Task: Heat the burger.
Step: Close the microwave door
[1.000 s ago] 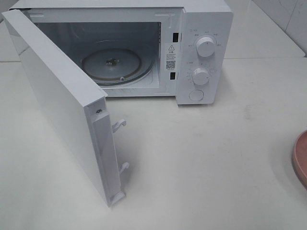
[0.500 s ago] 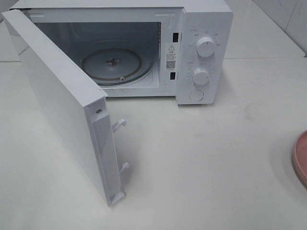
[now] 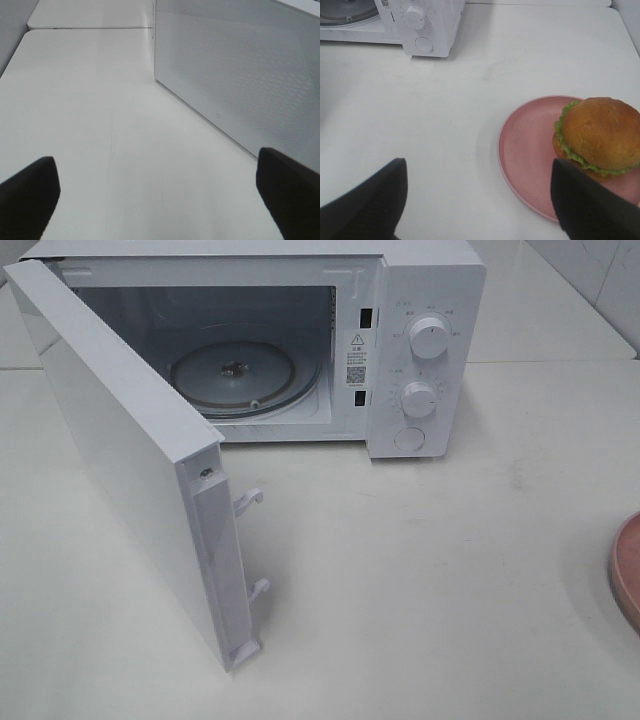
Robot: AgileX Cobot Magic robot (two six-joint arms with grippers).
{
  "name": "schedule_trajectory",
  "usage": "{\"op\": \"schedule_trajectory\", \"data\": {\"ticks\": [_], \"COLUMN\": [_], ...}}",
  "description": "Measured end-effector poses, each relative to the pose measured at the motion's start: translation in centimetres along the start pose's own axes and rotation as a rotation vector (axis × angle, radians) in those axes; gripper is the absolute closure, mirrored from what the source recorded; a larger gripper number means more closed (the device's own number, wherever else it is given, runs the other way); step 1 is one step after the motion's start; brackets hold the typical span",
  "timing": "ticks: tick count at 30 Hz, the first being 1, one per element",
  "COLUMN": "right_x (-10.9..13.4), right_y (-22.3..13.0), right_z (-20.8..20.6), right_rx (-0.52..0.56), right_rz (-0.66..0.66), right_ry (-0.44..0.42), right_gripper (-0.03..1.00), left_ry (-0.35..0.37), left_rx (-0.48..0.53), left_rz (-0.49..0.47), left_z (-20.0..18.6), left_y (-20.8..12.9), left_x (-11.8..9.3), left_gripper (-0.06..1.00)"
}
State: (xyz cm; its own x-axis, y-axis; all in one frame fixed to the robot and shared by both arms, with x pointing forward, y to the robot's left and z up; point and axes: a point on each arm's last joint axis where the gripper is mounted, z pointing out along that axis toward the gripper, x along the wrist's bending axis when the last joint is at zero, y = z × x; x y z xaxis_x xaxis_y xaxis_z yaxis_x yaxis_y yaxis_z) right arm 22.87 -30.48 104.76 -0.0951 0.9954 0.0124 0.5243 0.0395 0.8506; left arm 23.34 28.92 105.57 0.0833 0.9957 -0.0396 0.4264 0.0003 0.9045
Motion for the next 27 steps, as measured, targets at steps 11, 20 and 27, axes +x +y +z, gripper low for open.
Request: {"op": "schedule_trajectory", "data": {"ticks": [11, 20, 27], "right_x": [0.05, 0.05, 0.05], "right_y": [0.04, 0.04, 0.04], "right_z": [-0.01, -0.01, -0.01], "right_rx": [-0.007, -0.007, -0.007], "right_rz": [0.001, 0.001, 0.001], "right_ry": [0.004, 0.004, 0.004], "right_gripper": [0.20, 0.20, 0.20], "left_ry": [0.000, 0.000, 0.000], "left_rx": [0.000, 0.000, 0.000], "left_rz": [0.000, 0.000, 0.000], "left_z": [0.00, 0.00, 0.00], "left_y": [0.00, 0.00, 0.00], "left_x": [0.00, 0.00, 0.00], "left_gripper": [-0.05, -0.05, -0.05]}}
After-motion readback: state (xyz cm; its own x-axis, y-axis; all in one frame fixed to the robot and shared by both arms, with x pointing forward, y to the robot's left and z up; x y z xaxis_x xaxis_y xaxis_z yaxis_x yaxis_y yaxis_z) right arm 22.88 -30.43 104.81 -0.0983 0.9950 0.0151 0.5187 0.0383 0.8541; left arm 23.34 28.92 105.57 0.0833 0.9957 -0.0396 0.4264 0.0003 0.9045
